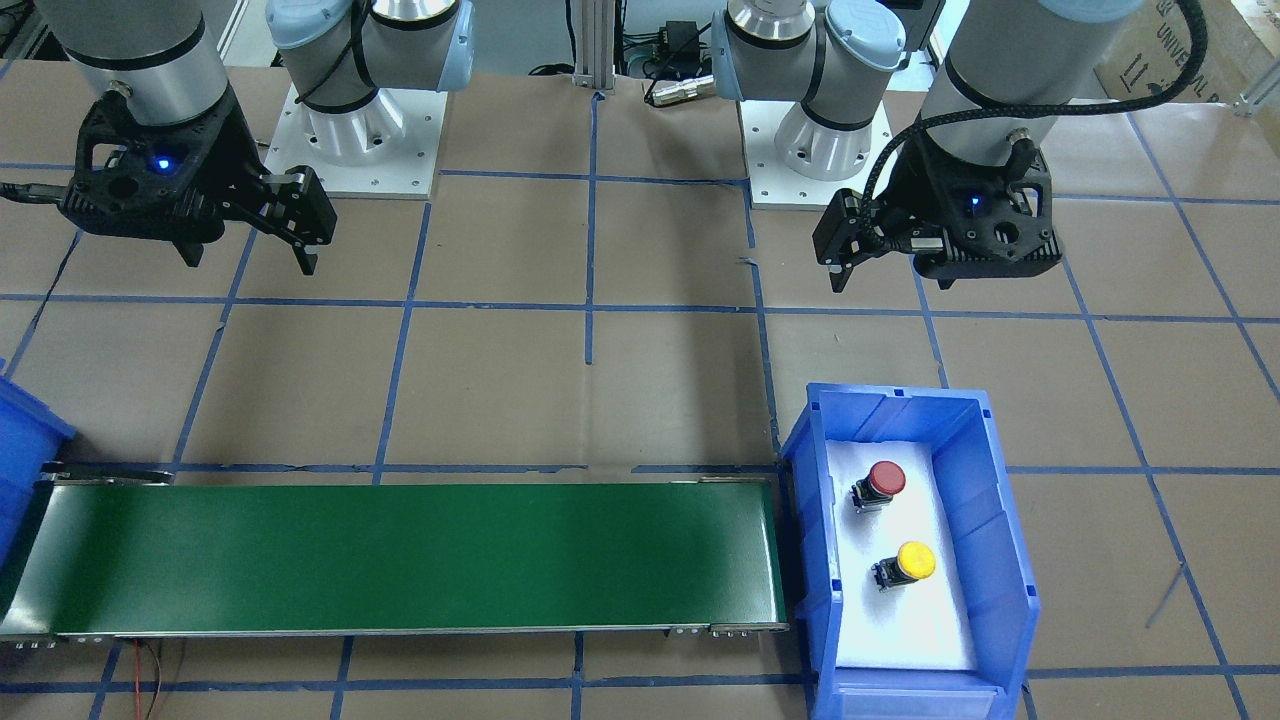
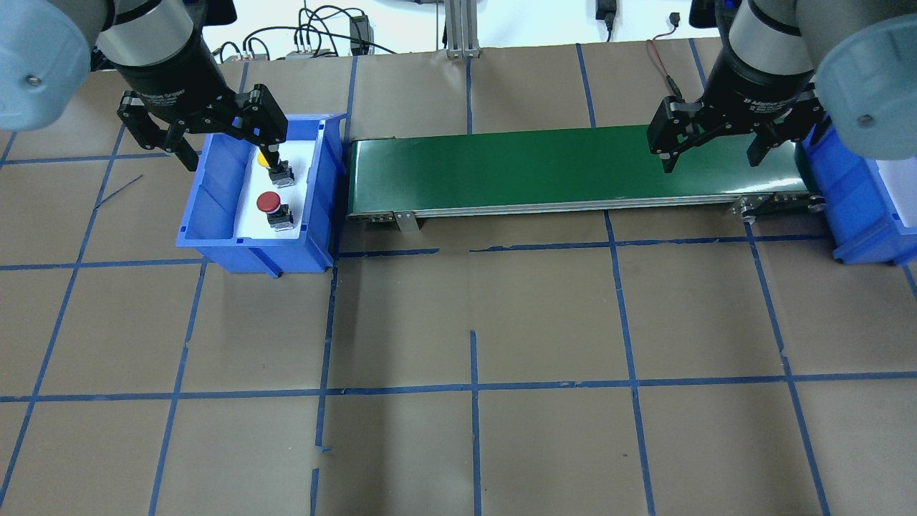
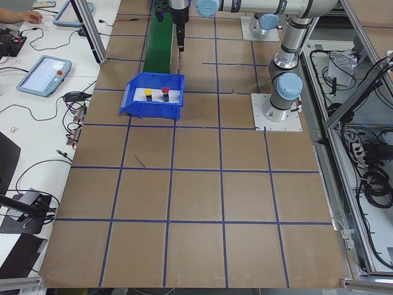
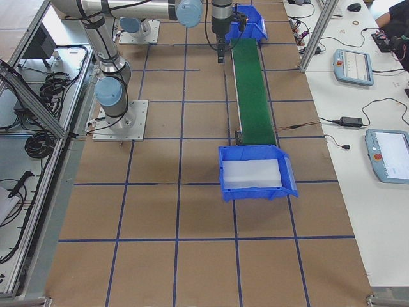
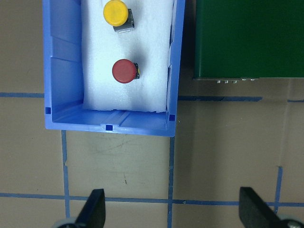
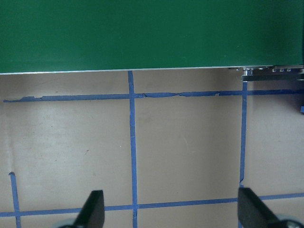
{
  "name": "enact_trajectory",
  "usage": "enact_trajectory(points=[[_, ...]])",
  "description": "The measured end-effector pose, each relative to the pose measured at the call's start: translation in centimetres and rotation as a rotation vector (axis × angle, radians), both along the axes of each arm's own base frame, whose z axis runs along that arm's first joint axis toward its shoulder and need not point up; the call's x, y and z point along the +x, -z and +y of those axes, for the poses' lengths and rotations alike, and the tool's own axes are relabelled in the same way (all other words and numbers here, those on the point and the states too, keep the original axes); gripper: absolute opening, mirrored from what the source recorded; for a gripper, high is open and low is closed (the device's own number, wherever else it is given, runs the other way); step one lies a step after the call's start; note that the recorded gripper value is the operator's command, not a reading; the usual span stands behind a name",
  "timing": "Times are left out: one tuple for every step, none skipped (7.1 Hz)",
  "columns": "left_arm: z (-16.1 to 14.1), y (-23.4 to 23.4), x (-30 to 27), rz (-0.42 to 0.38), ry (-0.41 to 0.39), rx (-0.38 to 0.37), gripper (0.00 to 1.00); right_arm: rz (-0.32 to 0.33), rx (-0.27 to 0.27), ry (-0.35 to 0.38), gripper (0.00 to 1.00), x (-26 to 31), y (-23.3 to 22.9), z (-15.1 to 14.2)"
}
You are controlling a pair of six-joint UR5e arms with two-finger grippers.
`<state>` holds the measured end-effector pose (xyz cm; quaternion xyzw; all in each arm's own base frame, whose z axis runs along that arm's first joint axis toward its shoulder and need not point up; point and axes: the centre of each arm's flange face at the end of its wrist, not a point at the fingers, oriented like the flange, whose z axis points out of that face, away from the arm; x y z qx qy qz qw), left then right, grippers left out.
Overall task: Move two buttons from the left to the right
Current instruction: 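Lower the left gripper into the blue bin over the red button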
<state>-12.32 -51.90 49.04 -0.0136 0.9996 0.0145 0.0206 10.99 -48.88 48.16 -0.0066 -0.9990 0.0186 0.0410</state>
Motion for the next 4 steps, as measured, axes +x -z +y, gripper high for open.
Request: enact_trajectory(points=[[0.02,0.13,0.01,-0.001,0.000,0.003,1.00,0.000,0.000,0.001,1.00,-0.05,-0.06,0.08],[0.06,0.28,-0.02,0.000,0.001,0.007,1.00,0.001,0.003,0.002,1.00,-0.07,-0.05,0.14],[-0.08,0.35,0.04,0.001,0.006,0.006,1.00,0.000,0.006,0.001,1.00,-0.02,-0.01,0.20],[-0.30,0.44,0.23,0.001,0.010,0.003,1.00,-0.001,0.008,-0.003,1.00,0.17,0.01,0.27]])
